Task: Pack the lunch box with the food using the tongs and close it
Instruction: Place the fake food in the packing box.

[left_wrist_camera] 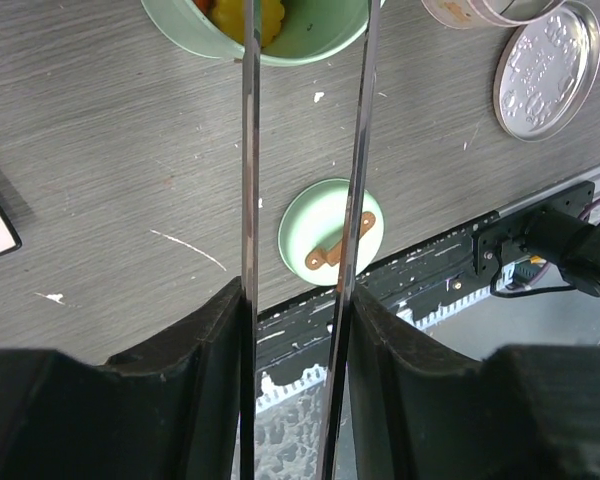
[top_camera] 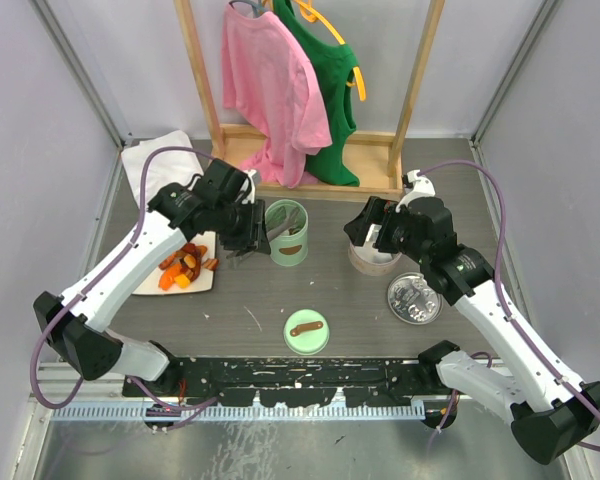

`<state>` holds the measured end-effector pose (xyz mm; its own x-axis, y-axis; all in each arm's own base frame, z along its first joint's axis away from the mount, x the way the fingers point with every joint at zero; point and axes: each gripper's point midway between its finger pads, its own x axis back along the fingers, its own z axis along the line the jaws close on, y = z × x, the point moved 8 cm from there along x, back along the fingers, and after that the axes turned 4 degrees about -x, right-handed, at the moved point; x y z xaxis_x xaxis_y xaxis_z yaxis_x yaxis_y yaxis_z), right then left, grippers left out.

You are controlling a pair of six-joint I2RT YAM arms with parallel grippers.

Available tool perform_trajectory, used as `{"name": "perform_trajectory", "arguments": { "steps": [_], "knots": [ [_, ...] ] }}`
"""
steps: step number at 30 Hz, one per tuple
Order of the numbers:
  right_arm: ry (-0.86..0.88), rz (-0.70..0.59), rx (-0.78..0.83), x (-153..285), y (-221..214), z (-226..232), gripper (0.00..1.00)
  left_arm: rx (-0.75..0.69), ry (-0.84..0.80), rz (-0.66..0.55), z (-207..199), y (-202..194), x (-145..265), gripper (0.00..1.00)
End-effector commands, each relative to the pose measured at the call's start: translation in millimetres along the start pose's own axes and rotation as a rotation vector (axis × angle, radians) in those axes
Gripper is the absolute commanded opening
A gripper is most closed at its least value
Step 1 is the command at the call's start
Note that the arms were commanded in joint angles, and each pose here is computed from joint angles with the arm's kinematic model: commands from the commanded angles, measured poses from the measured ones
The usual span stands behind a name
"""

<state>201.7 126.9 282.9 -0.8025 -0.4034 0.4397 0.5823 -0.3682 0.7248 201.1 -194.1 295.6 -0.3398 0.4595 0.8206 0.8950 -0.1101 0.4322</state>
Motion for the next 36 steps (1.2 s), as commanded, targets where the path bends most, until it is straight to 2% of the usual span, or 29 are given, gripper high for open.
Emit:
{"name": "perform_trajectory", "arguments": {
  "steps": [1,11,17,23,28,36],
  "knots": [
    [0.018,-0.061,-0.012,0.2,10.8,5.2,1.00,-0.028,-0.044,-0.124,-11.1,14.5,21.2,0.42],
    [0.019,-0.053,-0.015,-2.4,9.7,5.3,1.00,-0.023,0.044,-0.250,-2.4,16.8,46.6,0.41],
    [0.022,-0.051,-0.015,-3.0,9.9,5.8,1.00,0.020,0.188,-0.359,16.2,8.5,74.2,0.41],
    [0.030,-0.042,-0.016,-5.5,8.7,6.5,1.00,0.091,0.350,-0.413,44.8,-7.6,99.1,0.42],
    [0.033,-0.037,-0.021,-5.8,8.3,6.9,1.00,0.084,0.466,-0.344,65.3,-27.5,111.7,0.44],
    [0.045,-0.020,-0.031,-8.6,6.7,8.5,1.00,0.026,0.698,-0.062,88.1,-57.7,117.0,0.41]
  ]
}}
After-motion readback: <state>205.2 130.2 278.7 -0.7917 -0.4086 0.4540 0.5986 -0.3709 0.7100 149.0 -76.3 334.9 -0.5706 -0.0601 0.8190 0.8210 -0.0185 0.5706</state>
